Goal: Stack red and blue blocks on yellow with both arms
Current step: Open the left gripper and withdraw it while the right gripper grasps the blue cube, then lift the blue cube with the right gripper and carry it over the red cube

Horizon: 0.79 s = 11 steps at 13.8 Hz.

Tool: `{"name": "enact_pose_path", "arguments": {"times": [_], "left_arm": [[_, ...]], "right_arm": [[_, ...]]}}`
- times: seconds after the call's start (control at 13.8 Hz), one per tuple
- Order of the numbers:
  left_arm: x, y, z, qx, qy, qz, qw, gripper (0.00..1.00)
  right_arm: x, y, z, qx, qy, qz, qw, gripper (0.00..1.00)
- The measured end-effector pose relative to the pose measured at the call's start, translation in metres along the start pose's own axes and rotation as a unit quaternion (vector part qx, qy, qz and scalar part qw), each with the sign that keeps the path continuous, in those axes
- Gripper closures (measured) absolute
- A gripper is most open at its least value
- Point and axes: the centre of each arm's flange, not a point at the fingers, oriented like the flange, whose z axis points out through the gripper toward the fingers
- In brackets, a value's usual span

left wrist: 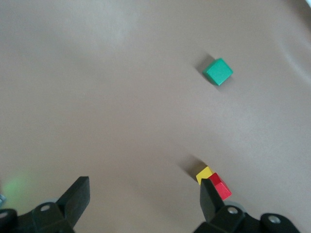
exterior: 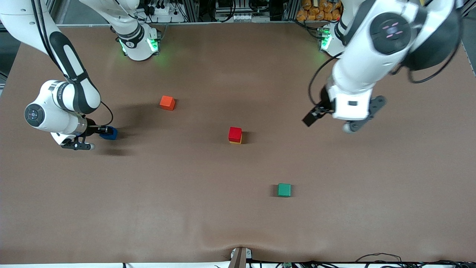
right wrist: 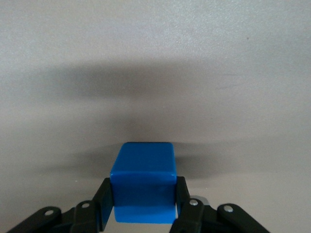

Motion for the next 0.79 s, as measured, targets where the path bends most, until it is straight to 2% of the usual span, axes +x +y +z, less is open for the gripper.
{"name": "enact_pose_path", "arguments": {"times": [0.22,0.43,0.79], "left_arm": [[0.022,-0.041,-0.033,0.008,0.004,0.062,0.998,0.00],[0.037,-0.069,-0.042,0.029,-0.009,0.116,0.993,0.00],[0.038,-0.080,-0.046,0.041,-0.021,0.167,0.985,0.00]], "right_arm": [[-0.002,-0.001,0.000,0.001,-0.013,-0.001,1.000,0.45],[0.000,-0.004,-0.015,0.004,-0.036,-0.003,0.999,0.45],[0.019,-0.037,-0.094,0.003,-0.074,-0.028,0.997,0.45]]}}
